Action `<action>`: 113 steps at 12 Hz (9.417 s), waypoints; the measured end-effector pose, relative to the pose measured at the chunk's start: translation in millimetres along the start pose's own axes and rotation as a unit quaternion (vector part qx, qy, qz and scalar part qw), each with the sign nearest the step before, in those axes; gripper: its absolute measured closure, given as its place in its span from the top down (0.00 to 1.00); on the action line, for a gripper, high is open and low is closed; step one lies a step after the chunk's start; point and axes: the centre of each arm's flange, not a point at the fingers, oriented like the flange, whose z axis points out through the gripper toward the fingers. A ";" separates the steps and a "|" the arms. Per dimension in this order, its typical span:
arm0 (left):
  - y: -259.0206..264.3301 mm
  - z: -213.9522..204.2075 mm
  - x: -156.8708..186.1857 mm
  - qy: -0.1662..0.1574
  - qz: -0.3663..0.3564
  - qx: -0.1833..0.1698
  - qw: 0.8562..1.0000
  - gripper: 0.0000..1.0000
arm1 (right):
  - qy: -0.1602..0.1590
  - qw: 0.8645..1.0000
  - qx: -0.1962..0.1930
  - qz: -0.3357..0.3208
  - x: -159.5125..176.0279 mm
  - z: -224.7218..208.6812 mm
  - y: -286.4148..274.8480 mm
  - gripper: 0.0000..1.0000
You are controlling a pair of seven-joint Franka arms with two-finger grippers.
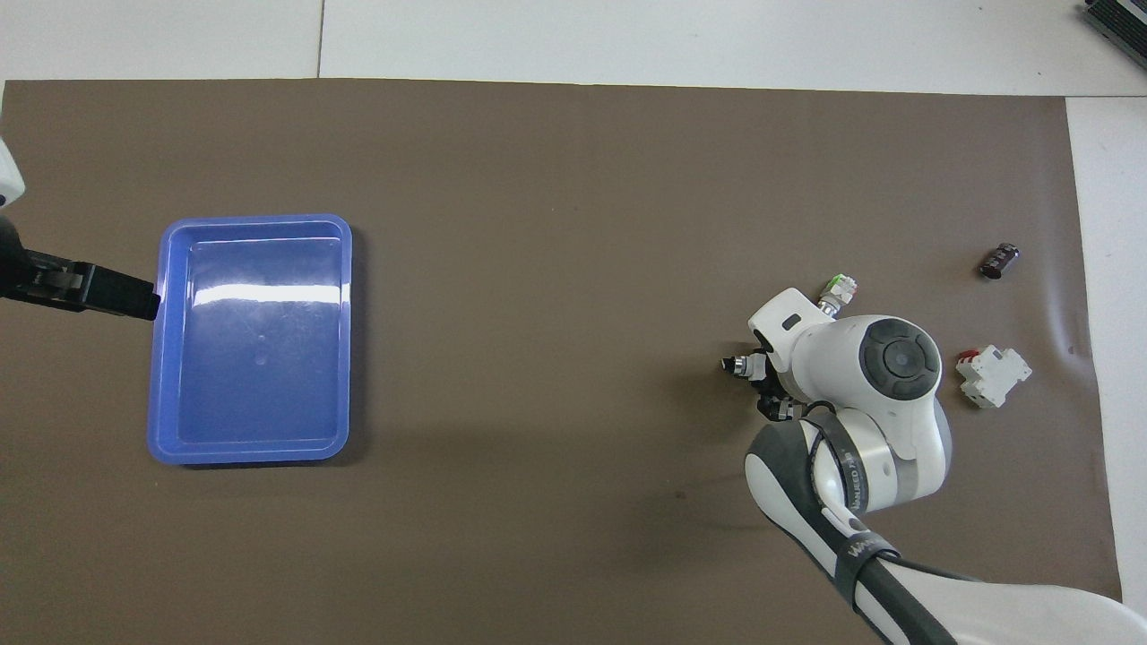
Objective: Turn and place switch with both arms
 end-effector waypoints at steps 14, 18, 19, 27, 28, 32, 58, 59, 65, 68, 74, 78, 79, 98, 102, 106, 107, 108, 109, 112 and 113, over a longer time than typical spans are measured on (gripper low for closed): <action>0.1 0.3 -0.4 -0.002 0.000 0.000 1.000 1.00 | 0.232 0.972 0.035 -0.003 160.6 -132.8 -10.0 0.42; 6.3 0.4 -0.9 -0.004 0.006 0.000 1.000 1.00 | 0.286 0.958 0.025 -0.026 179.6 -227.0 -28.2 0.42; 10.7 0.4 -0.6 -0.004 0.010 0.000 1.000 1.00 | 0.295 0.955 0.022 -0.025 191.7 -243.6 -37.4 0.42; 40.8 9.3 -10.9 -0.044 -0.233 -0.159 0.958 1.00 | 0.302 0.953 0.026 -0.014 212.3 -254.5 -48.6 0.42; 50.1 12.9 -14.4 -0.064 -0.289 -0.173 0.939 1.00 | 0.303 0.953 0.026 -0.014 212.3 -254.8 -48.5 0.42; 78.8 37.8 -34.4 -0.130 -0.427 -0.230 0.865 1.00 | 0.303 0.953 0.026 -0.014 212.3 -254.7 -48.5 0.42; 201.1 66.1 -47.7 -0.107 -0.498 -0.310 0.803 0.32 | 0.303 0.952 0.029 -0.021 218.4 -254.9 -54.2 0.42; 201.4 65.8 -47.7 -0.108 -0.498 -0.311 0.802 0.25 | 0.303 0.952 0.029 -0.021 218.5 -254.9 -54.2 0.42; 201.4 64.3 -46.9 -0.099 -0.478 -0.319 0.812 0.10 | 0.303 0.952 0.029 -0.021 218.8 -254.9 -54.5 0.42; 201.7 64.2 -46.9 -0.088 -0.452 -0.322 0.827 0.10 | 0.303 0.952 0.029 -0.021 218.6 -254.9 -54.4 0.42; 201.5 64.0 -46.8 0.003 -0.209 -0.334 0.919 0.10 | 0.302 0.953 0.031 -0.016 219.3 -254.5 -55.1 0.42; 202.7 63.5 -47.4 0.067 -0.027 -0.321 0.944 0.10 | 0.302 0.953 0.033 -0.015 220.5 -252.6 -55.4 0.42; 202.7 63.1 -47.5 0.081 0.013 -0.316 0.945 0.10 | 0.302 0.952 0.033 -0.015 220.9 -252.4 -55.5 0.42; 209.3 49.0 -53.0 0.164 0.457 -0.172 0.857 0.10 | 0.305 0.951 0.041 -0.003 234.9 -249.2 -61.2 0.42; 191.1 56.0 -49.4 0.148 0.456 -0.150 0.865 0.10 | 0.307 0.951 0.037 0.009 223.8 -255.8 -53.2 0.61; 177.5 60.2 -46.2 0.138 0.460 -0.130 0.868 0.10 | 0.304 0.952 0.035 0.028 193.1 -270.3 -37.6 1.00; 173.2 61.4 -45.5 0.131 0.464 -0.112 0.869 0.10 | 0.299 0.953 0.041 0.038 175.8 -274.0 -29.8 1.00; 166.2 63.2 -44.4 0.121 0.469 -0.088 0.871 0.10 | 0.293 0.954 0.050 0.051 154.6 -277.7 -20.8 1.00; 159.2 66.0 -44.5 0.106 0.474 -0.066 0.872 0.10 | 0.290 0.953 0.052 0.065 134.3 -282.1 -11.7 1.00; 124.9 78.6 -51.1 0.025 0.476 -0.010 0.879 0.10 | 0.265 0.959 0.027 0.094 87.4 -287.0 12.4 1.00; 113.0 83.9 -54.0 0.000 0.474 0.008 0.880 0.10 | 0.244 0.965 0.013 0.096 73.3 -285.7 19.6 1.00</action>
